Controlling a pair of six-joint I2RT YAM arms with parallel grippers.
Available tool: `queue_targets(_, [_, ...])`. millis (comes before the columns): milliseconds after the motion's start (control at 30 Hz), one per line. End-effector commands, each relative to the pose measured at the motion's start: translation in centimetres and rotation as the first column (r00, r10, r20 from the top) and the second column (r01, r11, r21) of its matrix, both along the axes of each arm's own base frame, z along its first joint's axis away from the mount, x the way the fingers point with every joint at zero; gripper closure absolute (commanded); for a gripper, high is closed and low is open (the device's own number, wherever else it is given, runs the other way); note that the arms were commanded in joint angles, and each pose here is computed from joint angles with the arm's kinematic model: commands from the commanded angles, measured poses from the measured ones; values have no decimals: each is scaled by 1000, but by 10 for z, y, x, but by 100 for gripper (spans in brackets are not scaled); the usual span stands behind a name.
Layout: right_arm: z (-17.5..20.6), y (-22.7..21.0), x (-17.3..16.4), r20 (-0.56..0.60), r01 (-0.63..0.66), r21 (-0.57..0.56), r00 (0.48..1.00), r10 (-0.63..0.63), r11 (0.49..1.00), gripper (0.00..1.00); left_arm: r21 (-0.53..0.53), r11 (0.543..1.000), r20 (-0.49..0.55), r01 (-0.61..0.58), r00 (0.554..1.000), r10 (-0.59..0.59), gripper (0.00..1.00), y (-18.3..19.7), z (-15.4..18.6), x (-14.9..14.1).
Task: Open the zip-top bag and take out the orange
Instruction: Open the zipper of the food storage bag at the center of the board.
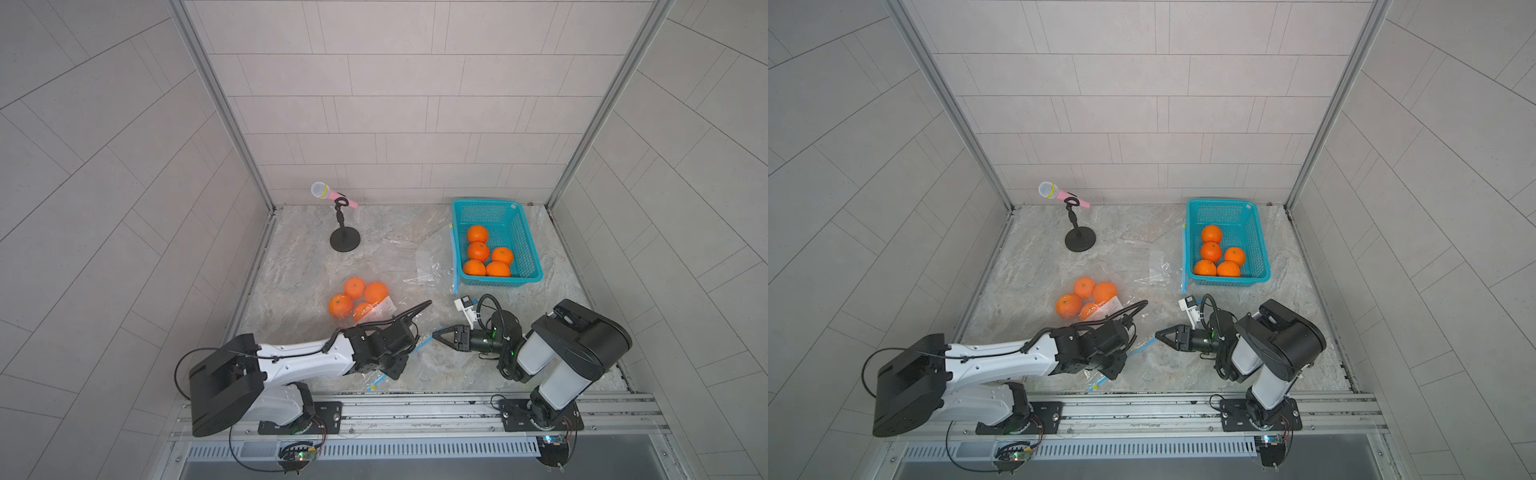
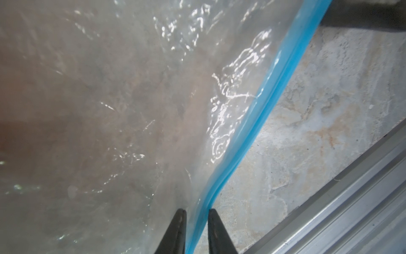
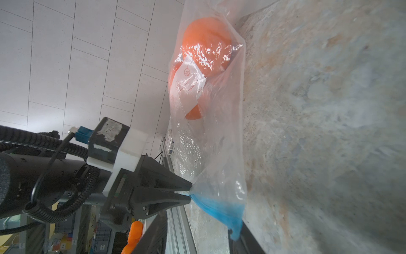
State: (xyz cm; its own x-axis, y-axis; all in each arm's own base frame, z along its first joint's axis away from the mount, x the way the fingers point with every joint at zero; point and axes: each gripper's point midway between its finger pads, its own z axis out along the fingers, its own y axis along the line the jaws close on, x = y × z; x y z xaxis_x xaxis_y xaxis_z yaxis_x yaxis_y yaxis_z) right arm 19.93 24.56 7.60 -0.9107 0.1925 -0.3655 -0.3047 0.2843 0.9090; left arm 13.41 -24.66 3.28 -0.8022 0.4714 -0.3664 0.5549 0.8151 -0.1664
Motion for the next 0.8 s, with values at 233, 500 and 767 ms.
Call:
queue_targets(233, [4,2,-1,30,-3,6,1000,3,1000,54,68,997,94,-25,995,19,83,5,-11,11])
queue_targets(500, [-4,0,-4,16,-4,-12,1000,4,1000,54,95,995,150,-41,988,26,81,3,-18,12])
queue_targets(767, [-1,-1,-6,23,-1,-7,1000,1,1000,54,113,993,189,-39,982,17,68,-8,-18,13])
